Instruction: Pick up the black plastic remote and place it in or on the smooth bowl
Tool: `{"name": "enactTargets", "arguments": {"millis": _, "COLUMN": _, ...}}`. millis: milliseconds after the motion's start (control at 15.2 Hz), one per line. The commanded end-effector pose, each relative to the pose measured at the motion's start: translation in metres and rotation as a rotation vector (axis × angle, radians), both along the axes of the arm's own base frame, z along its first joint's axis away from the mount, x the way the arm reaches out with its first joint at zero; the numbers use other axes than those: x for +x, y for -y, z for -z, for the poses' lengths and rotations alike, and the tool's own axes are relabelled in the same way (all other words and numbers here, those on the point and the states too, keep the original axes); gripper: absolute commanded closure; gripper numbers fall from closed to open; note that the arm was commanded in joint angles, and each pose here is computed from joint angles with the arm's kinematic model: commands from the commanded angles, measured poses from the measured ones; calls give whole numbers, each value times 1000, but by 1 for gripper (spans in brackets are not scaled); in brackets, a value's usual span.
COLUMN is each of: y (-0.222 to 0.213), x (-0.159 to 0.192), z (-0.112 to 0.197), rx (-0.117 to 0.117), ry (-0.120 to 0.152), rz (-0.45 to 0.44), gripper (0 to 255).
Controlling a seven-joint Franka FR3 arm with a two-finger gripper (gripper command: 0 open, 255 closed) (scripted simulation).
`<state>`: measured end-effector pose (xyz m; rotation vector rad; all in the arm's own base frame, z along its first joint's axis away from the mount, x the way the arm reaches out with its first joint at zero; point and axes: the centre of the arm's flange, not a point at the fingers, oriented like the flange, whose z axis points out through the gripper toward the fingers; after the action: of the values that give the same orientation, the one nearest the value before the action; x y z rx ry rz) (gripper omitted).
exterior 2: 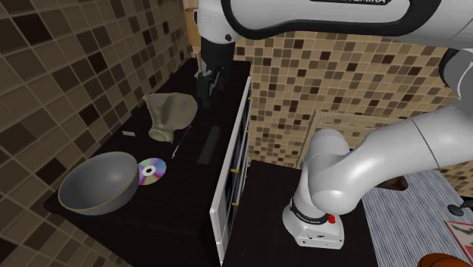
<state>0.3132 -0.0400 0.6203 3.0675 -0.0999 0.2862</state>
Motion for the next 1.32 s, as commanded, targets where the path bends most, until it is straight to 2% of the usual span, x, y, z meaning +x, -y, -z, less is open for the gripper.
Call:
{"name": "enactTargets", "arguments": {"millis": 0, "y": 0, "x": 0, "z": 0, "rx": 0, "ry": 0, "rz": 0, "gripper": 0}}
{"name": "enactTargets", "arguments": {"millis": 528, "y": 36, "x": 59, "z": 95, "rx": 204, "ry": -139, "rz": 746, "gripper": 0}}
{"name": "enactTargets", "arguments": {"millis": 990, "y": 73, "x": 73, "z": 188, "rx": 380, "ry": -259, "rz": 1388, "gripper": 0}}
{"name": "enactTargets", "arguments": {"millis": 1254, "y": 69, "x": 73, "z": 209, "rx": 380, "ry": -259, "rz": 1388, "gripper": 0}}
